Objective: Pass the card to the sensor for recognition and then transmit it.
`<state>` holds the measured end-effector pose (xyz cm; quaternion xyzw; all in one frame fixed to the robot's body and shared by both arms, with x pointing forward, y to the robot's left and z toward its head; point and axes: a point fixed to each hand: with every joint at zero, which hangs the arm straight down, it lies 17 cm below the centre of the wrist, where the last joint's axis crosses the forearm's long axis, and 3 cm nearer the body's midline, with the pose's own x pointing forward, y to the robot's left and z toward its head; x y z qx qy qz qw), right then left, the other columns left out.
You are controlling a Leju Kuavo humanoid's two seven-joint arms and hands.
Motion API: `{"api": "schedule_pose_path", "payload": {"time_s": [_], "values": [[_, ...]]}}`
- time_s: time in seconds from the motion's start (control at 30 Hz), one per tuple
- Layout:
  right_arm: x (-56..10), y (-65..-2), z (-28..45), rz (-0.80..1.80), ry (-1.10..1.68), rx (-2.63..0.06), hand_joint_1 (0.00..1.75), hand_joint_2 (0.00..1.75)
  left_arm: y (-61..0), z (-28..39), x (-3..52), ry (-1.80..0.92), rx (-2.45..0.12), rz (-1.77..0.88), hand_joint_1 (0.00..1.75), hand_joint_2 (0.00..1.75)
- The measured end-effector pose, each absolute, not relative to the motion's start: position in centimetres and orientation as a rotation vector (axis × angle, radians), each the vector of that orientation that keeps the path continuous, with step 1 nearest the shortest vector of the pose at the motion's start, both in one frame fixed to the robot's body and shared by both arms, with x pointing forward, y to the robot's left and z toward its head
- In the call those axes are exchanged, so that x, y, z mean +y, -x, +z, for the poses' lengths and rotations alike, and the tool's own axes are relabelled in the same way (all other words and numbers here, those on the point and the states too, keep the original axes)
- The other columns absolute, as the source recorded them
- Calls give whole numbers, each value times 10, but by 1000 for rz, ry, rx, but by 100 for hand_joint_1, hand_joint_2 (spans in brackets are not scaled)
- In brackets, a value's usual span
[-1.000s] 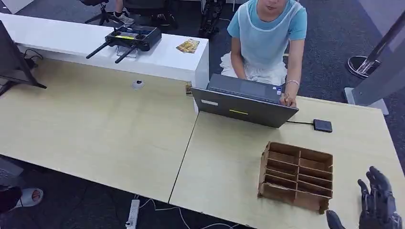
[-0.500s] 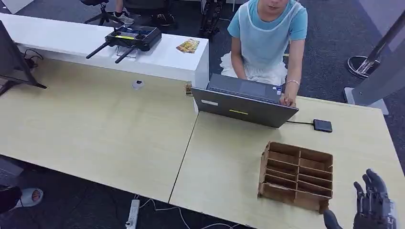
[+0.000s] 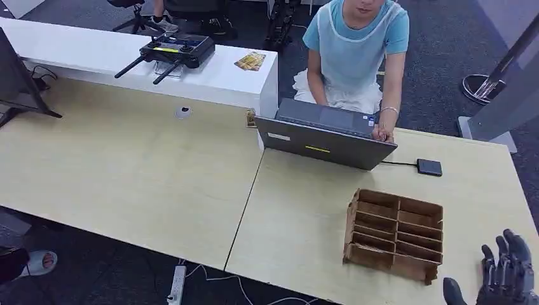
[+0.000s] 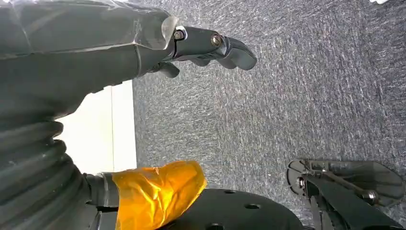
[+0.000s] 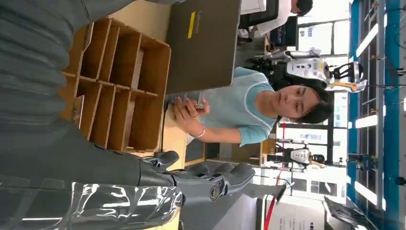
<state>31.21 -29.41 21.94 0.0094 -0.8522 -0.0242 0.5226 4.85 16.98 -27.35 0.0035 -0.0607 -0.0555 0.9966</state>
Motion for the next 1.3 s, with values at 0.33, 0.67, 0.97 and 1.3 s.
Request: {"api": "schedule_pose_path", "payload": {"time_s": [0.33,0.67,0.97,1.3], "values": [[-292,-310,216,-31,0,-2028,0,175,-48,-273,169,-4,-125,-130,0,175],[-292,-308,217,-45,-8,-2028,0,175,-48,-273,169,-1,-132,-136,0,175],[-293,-308,217,-60,-11,-2028,0,175,-47,-274,170,-7,-124,-135,0,175],[-293,-309,216,-62,-10,-2028,0,175,-47,-274,170,-7,-124,-132,0,175]]}}
